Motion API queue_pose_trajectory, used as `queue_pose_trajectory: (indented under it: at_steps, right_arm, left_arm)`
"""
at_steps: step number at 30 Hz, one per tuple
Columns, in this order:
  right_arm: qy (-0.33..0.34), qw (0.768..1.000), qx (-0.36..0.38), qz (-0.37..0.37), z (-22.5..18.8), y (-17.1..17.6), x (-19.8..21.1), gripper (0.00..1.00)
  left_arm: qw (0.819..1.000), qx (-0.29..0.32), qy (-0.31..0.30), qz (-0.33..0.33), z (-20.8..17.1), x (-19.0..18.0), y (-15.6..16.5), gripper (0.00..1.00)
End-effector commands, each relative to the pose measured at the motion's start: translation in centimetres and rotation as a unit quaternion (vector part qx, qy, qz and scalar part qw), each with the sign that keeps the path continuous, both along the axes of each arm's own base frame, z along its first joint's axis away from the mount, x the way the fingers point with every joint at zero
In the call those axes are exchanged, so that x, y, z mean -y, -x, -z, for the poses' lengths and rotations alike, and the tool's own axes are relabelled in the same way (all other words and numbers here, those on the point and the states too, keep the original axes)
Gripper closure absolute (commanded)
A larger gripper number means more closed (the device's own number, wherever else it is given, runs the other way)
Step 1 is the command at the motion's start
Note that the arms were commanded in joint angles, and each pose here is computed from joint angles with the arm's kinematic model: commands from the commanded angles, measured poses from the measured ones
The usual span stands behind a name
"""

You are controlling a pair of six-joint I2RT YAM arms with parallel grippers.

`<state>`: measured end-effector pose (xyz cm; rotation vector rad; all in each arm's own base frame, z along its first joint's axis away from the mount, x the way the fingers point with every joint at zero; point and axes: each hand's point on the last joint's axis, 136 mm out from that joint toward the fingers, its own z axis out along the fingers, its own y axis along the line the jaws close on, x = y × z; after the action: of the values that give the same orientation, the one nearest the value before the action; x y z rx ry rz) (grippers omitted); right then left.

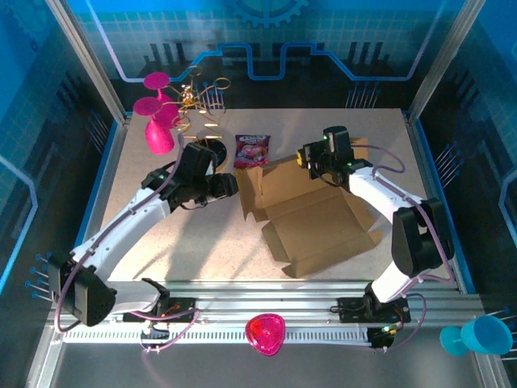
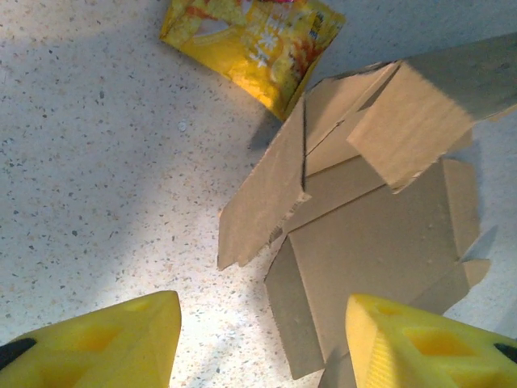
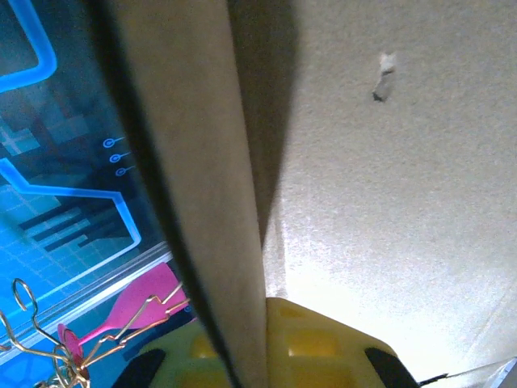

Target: Fold the paper box

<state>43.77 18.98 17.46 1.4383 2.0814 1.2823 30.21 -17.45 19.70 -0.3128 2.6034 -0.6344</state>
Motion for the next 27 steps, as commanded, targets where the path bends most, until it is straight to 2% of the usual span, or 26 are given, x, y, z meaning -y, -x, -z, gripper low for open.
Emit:
queue_pose_trajectory:
  at_steps: [1, 6, 13, 18, 20, 23, 27]
  right_arm:
    - [-0.024, 0.999, 0.031, -0.004, -2.3, -1.1, -0.9, 1.00]
    - [-0.032, 0.998, 0.050, -0.006, -3.1, -1.3, -0.8, 1.00]
    - [-0.040, 0.998, 0.041, -0.010, -2.1, -0.2, -0.6, 1.00]
    - [-0.045, 0.998, 0.039, -0.009, -1.7, 0.2, -0.6, 1.00]
    - [-0.046, 0.998, 0.038, -0.007, -1.7, 0.3, -0.5, 1.00]
    - [-0.046, 0.998, 0.043, -0.005, -1.9, 0.2, -0.4, 1.00]
    - [-0.051, 0.998, 0.049, -0.004, -2.2, 0.2, -0.3, 1.00]
  left_arm:
    - [0.999, 0.007, -0.028, 0.018, -0.4, -0.1, -1.1, 0.43]
    - [1.000, 0.009, -0.026, 0.012, -0.6, 0.3, -2.2, 0.42]
    - [0.999, 0.007, -0.039, 0.028, -0.3, 0.9, -3.5, 0.41]
    - [0.998, -0.011, -0.050, 0.045, 1.1, 1.8, -4.8, 0.43]
    - [0.997, -0.019, -0.055, 0.043, 1.7, 1.9, -5.2, 0.47]
    - [0.997, -0.029, -0.066, 0.034, 2.0, 1.9, -5.3, 0.59]
    - [0.996, -0.039, -0.077, 0.022, 2.1, 2.2, -4.8, 0.65]
